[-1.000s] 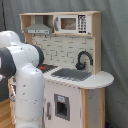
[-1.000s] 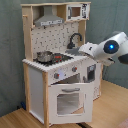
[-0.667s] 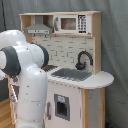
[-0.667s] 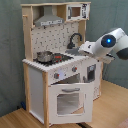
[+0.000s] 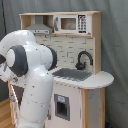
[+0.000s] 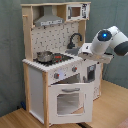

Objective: Play with the kitchen

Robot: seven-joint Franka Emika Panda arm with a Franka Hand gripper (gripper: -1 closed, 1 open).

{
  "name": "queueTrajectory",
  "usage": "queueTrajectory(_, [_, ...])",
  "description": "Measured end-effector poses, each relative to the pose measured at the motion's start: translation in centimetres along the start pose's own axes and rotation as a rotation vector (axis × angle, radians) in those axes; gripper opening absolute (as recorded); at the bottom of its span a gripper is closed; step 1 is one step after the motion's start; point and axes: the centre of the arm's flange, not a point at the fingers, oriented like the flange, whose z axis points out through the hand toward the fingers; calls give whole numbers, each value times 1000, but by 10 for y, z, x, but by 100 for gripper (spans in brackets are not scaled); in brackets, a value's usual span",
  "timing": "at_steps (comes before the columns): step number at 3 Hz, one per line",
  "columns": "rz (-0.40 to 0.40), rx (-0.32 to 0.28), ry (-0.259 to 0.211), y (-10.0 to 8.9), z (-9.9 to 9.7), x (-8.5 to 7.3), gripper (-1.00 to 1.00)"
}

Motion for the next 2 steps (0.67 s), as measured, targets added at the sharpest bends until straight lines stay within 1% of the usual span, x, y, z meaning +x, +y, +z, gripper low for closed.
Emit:
queueTrajectory(1, [-59,89,48,5,20,-2,100])
queueTrajectory(2, [-119,160,101,10,38,-5,100])
